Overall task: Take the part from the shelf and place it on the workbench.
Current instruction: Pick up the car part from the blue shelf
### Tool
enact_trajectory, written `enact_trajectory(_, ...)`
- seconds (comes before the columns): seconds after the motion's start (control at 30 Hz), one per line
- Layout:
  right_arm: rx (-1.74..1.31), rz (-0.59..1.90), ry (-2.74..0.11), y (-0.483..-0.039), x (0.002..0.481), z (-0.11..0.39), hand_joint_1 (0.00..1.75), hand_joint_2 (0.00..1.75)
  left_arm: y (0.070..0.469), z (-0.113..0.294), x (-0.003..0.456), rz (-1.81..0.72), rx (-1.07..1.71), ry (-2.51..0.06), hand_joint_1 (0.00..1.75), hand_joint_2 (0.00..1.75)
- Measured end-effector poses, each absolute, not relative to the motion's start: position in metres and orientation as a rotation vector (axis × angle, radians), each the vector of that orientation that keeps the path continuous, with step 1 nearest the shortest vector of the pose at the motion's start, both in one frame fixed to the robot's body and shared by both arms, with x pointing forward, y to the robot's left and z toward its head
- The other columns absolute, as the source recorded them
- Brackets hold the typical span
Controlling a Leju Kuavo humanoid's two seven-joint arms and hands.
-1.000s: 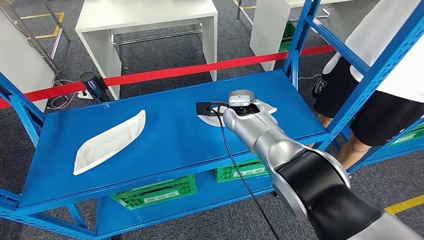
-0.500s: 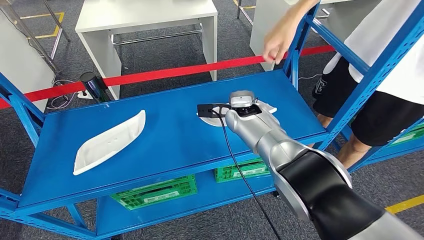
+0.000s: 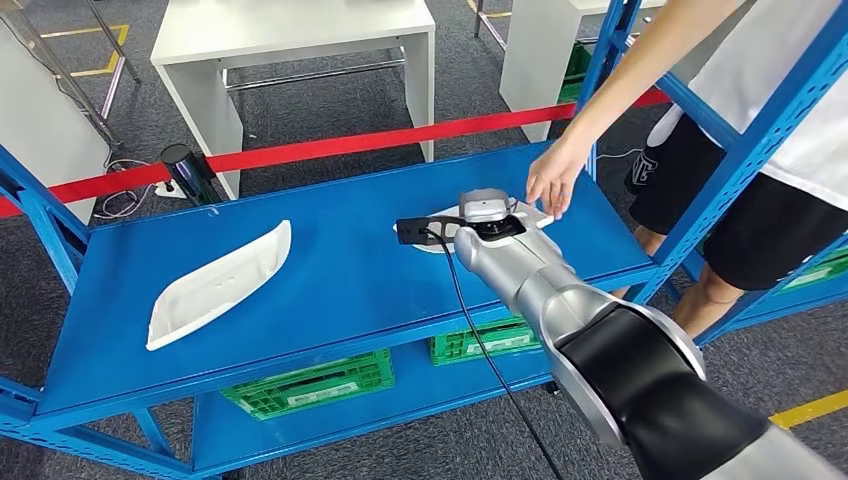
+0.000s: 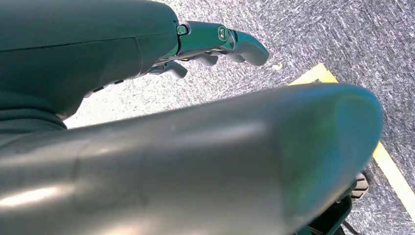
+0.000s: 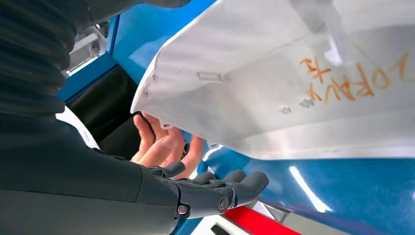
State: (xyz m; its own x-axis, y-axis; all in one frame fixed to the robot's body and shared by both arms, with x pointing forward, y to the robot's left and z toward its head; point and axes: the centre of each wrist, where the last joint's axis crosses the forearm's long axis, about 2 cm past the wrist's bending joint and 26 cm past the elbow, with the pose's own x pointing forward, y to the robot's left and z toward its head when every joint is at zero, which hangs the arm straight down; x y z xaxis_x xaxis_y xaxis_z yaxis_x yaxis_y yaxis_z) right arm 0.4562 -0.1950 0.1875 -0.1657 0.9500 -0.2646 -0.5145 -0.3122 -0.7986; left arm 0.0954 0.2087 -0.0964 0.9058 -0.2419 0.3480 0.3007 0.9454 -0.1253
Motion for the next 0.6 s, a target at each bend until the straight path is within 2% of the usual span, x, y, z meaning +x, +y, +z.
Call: enact_trajectory(0.6, -0.933, 1.725, -0.623, -0.219, 0.449, 0.166, 0.0, 1.75, 0.21, -0.096, 0.097, -0.296, -0.173, -0.332, 0.0, 0.0)
